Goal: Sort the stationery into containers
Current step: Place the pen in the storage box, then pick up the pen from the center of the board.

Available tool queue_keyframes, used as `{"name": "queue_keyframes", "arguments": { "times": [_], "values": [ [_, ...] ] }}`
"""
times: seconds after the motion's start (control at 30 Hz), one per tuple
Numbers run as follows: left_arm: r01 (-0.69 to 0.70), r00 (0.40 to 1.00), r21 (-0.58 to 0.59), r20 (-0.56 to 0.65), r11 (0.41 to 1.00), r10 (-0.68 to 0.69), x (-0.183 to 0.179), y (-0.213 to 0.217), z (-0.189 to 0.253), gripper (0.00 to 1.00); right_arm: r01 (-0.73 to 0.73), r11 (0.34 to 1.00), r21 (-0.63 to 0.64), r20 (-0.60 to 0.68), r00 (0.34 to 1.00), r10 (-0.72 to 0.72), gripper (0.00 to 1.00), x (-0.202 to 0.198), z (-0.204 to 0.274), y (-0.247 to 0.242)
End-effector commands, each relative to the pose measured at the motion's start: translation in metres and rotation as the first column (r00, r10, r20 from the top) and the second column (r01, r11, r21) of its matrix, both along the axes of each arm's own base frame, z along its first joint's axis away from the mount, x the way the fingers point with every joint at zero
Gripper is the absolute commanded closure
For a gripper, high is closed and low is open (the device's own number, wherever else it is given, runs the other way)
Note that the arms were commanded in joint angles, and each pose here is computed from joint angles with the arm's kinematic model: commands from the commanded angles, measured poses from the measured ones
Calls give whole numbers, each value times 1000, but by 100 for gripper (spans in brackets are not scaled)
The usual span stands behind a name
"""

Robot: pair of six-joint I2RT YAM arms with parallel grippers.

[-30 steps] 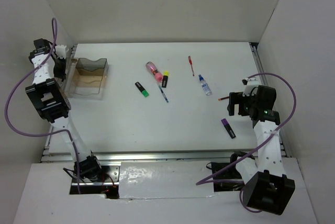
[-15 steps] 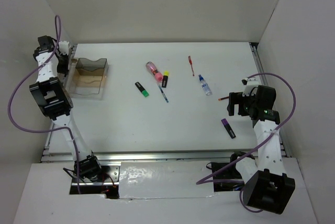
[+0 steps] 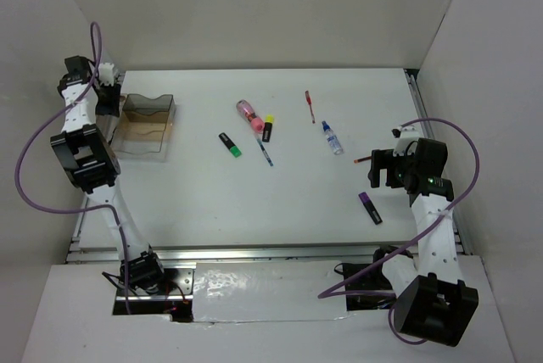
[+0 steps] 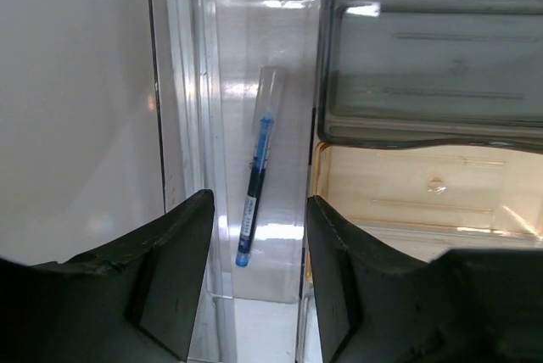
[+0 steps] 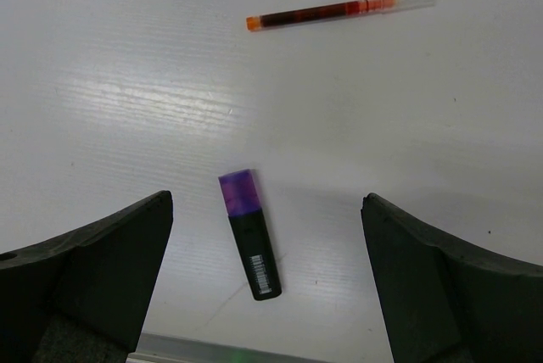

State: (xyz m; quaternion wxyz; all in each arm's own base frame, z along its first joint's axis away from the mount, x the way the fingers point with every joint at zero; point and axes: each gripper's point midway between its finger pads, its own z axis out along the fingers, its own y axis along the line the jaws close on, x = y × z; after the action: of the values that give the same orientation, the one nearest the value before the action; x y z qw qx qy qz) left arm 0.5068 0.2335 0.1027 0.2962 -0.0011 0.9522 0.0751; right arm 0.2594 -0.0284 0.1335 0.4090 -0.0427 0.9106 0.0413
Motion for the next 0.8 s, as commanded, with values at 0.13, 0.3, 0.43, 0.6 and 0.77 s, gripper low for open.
{"name": "queue_keyframes", "arguments": {
  "times": [0.13,0.3,0.43,0.6,0.77],
  "values": [
    [134,963,-38,242,990,-121,10,-47,101,40,-94,991,95,102,991,84,10,16,29,34],
    [246,930,-57,296,968,-219,-11,-110,140,41,-229,965,126,116,970,215,24,55,53,99],
    [314,912,-76,301,946,-278,-35,-153,143,40,-329,931,159,48,944,326,26,81,42,165],
    [327,912,-132,304,936,-276,-65,-182,145,40,-386,908,164,23,921,388,33,107,38,243],
    [272,918,-189,345,944,-196,-93,-200,145,38,-372,916,148,-83,919,386,33,118,-2,297]
  ]
}}
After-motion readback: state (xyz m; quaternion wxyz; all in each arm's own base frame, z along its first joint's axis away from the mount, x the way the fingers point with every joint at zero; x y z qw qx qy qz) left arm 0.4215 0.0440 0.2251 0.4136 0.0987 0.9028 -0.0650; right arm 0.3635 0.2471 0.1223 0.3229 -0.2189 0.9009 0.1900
